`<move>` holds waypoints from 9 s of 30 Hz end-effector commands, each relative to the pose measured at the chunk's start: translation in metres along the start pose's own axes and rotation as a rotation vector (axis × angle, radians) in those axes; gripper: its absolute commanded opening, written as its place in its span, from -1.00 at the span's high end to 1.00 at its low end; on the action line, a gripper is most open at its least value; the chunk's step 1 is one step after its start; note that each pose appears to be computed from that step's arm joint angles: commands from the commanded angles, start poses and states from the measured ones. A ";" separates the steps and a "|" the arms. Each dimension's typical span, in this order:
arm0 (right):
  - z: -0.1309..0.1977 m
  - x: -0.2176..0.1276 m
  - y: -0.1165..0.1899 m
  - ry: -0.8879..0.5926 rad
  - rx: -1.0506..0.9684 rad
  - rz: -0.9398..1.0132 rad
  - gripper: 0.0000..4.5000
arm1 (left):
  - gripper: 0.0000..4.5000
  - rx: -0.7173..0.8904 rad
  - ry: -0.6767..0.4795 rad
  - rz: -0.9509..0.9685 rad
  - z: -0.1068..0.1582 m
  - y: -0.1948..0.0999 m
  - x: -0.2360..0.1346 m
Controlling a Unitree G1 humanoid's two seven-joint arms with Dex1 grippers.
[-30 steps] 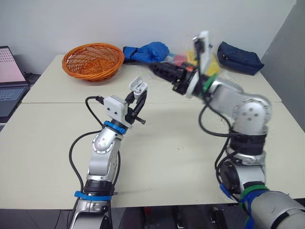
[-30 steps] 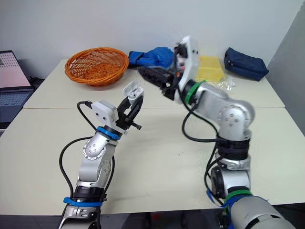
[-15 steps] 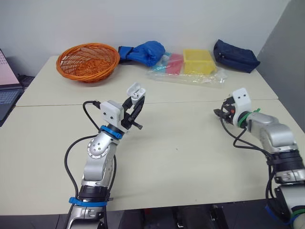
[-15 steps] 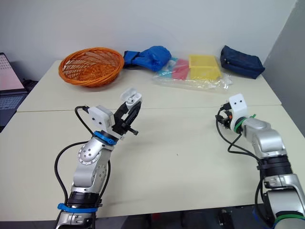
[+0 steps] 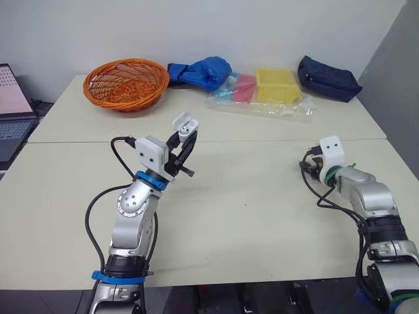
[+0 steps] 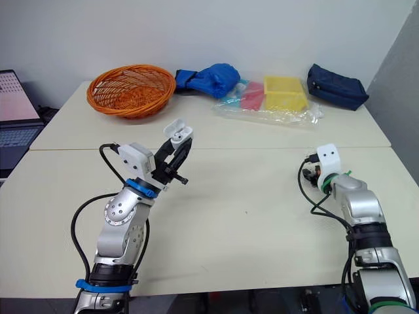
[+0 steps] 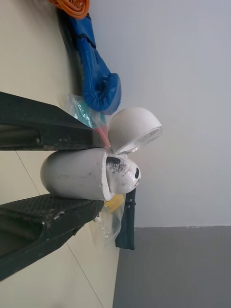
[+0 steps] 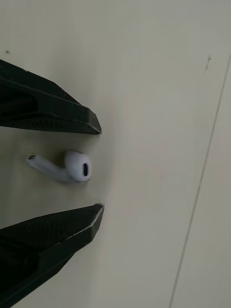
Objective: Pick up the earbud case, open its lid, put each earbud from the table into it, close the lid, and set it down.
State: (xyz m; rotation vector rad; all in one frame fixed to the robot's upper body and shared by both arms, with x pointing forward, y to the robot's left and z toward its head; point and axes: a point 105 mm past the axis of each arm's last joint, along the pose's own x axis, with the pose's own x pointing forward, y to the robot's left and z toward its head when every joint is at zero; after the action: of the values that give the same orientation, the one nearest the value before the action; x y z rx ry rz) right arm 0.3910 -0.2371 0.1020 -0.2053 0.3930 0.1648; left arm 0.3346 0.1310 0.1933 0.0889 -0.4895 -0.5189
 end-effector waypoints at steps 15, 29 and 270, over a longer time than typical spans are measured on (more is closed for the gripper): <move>-0.004 0.002 -0.005 -0.013 0.045 -0.051 0.83 | 0.65 0.033 -0.060 -0.009 0.019 0.001 0.005; 0.008 -0.075 0.030 0.072 -0.423 0.656 0.83 | 0.65 0.029 -0.049 -0.008 0.015 0.002 -0.002; 0.215 -0.119 0.170 -0.861 -0.010 0.727 0.84 | 0.65 -0.009 -0.111 -0.096 0.009 -0.017 0.022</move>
State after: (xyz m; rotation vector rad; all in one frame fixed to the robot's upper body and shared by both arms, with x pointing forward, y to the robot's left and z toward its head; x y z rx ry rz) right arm 0.3329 -0.0407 0.3067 0.0334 -0.3271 0.9569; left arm 0.3422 0.1101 0.1907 0.0870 -0.5303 -0.6063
